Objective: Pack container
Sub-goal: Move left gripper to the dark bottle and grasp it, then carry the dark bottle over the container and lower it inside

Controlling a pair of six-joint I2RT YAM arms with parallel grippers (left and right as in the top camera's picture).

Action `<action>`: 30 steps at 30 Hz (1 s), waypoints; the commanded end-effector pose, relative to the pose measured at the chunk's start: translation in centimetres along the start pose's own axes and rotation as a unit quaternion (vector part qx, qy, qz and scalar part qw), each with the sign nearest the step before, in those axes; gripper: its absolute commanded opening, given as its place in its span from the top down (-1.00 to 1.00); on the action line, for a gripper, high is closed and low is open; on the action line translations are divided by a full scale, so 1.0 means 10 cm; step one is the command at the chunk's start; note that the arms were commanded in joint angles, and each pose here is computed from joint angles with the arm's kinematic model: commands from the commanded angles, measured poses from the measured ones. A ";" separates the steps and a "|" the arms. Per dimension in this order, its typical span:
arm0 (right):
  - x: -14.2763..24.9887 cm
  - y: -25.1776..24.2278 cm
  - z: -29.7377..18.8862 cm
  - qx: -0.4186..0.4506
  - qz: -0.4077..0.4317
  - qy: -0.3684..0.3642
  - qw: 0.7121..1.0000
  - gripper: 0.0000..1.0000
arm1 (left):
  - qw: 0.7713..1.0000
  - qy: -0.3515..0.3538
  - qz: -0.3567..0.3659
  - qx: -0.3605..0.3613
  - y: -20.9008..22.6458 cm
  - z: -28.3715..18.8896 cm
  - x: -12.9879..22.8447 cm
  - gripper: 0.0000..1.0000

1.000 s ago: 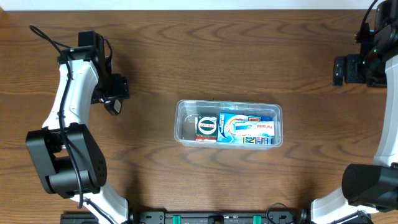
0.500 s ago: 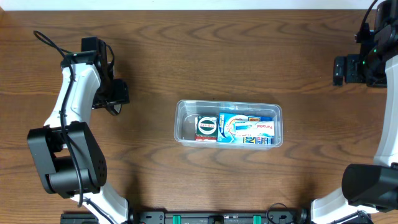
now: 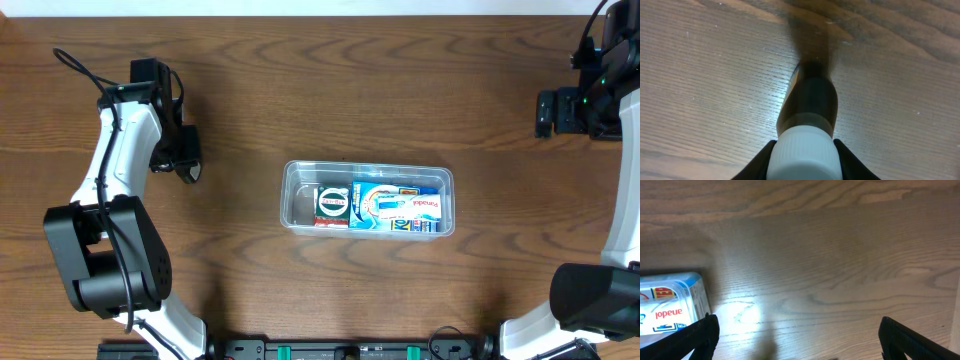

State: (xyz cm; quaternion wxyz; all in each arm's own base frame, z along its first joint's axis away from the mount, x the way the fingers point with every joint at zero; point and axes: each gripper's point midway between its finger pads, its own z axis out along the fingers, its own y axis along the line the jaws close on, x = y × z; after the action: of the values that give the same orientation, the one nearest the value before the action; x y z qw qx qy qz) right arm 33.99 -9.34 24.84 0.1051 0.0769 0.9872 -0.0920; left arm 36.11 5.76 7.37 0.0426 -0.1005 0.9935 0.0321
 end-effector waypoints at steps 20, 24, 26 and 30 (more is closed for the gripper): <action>-0.01 -0.05 -0.08 0.006 0.011 -0.012 1.000 -0.98 | 0.997 -0.014 -0.004 0.074 -0.23 -0.45 -0.02 0.47; -0.01 -0.05 -0.08 0.006 0.011 -0.012 1.000 -0.98 | 0.992 -0.028 0.009 0.121 -0.45 -0.71 0.03 0.46; -0.01 -0.05 -0.08 0.006 0.011 -0.012 1.000 -0.99 | 0.988 -0.038 0.010 0.147 -0.60 -0.86 0.07 0.46; -0.01 -0.05 -0.08 0.006 0.011 -0.012 1.000 -0.98 | 0.980 -0.063 0.027 0.189 -0.90 -1.20 0.20 0.46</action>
State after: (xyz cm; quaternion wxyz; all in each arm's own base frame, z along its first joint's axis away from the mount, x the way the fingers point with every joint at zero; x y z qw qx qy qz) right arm 33.99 -9.34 24.84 0.1051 0.0769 0.9872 -0.0920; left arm 35.03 -1.11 14.61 0.0783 -0.0725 0.9898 -0.0940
